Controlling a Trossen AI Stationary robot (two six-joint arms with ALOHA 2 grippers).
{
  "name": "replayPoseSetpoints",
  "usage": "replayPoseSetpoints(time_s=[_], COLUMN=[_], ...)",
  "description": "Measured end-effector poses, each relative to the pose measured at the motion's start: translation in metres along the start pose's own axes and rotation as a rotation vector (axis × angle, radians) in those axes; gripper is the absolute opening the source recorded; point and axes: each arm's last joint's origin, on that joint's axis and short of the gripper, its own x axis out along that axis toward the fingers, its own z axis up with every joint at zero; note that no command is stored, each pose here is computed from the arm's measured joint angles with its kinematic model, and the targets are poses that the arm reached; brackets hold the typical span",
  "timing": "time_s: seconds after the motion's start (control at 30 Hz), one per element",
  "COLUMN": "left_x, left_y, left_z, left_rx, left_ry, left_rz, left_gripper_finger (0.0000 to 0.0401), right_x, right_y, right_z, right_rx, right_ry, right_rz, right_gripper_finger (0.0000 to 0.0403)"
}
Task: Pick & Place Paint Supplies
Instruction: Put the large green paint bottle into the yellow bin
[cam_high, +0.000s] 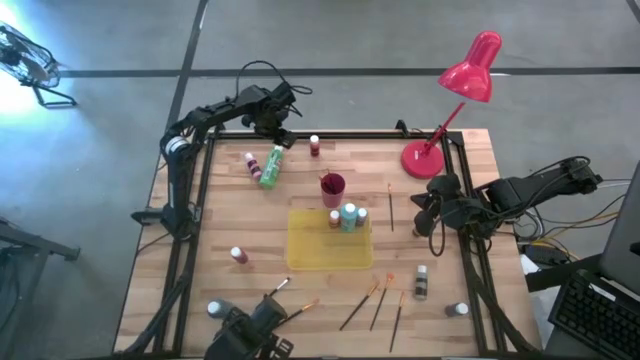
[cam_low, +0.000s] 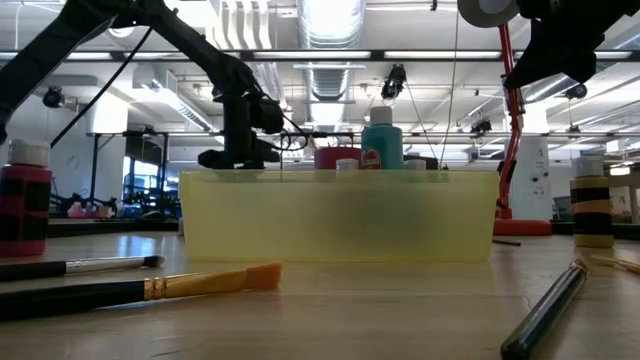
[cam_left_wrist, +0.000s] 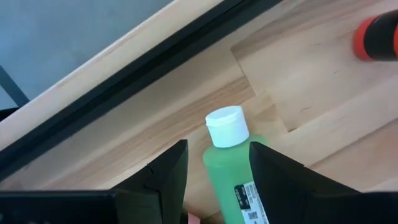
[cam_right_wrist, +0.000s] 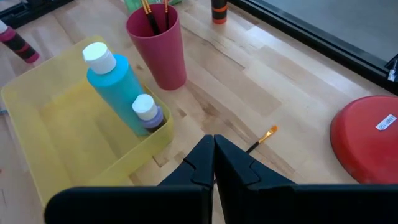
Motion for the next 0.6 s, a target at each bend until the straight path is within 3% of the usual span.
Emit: replayPoseSetpoints(time_s=[0.2, 0.6], left_x=[0.011, 0.014], left_y=[-0.002, -0.003], left_z=[-0.001, 0.000], left_rx=[-0.041, -0.055], left_ry=[-0.016, -0.034], left_rz=[-0.057, -0.056], left_gripper_finger=[0.0177, 0.0177], right_x=[0.000, 0.001], right_y=[0.000, 0.000], right_z=[-0.001, -0.001], right_rx=[-0.001, -0.005], right_ry=[0.001, 0.003], right_rz=[-0.001, -0.004], right_gripper_finger=[0.0008, 0.0008])
